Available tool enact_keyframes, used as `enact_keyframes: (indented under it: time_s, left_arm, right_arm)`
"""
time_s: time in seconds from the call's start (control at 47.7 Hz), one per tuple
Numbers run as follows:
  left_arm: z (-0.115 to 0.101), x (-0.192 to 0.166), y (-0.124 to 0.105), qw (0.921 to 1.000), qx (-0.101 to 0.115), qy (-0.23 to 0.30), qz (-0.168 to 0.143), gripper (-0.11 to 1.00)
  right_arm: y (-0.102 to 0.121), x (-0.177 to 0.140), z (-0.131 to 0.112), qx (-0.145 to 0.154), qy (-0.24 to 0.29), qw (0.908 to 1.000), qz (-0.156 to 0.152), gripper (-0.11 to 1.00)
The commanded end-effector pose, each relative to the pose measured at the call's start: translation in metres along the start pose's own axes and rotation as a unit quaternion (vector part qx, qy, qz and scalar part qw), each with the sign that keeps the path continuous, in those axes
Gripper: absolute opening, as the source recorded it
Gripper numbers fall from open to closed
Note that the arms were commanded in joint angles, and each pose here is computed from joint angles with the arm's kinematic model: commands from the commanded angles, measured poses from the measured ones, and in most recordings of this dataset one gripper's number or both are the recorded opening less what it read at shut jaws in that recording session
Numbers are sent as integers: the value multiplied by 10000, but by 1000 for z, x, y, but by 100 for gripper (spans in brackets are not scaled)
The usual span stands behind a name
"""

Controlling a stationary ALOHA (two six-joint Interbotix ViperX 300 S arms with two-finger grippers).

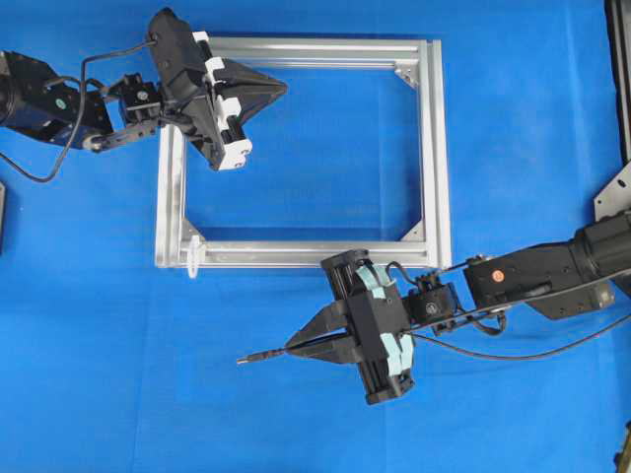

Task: Insert the wire through the string loop located on the left side.
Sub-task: 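Lift the cable with the right gripper and carry it toward the frame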

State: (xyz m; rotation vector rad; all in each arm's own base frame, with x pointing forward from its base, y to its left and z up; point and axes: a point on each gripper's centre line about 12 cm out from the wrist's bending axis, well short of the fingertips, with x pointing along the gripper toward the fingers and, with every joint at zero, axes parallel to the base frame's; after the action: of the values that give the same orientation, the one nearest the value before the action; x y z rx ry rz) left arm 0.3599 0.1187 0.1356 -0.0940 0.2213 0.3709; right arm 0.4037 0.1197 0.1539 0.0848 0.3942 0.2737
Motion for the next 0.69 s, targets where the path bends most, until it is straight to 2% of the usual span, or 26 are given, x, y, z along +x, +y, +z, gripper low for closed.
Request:
enact_keyframes:
  time_s: [0.0, 0.671]
  left_arm:
    - [15, -1, -1, 9998, -11, -222, -17, 0]
    - [15, -1, -1, 9998, -10, -222, -24, 0]
  right_arm:
    - [4, -4, 16, -24, -218, 9997, 48, 0]
    - [1, -4, 16, -14, -222, 9998, 20, 0]
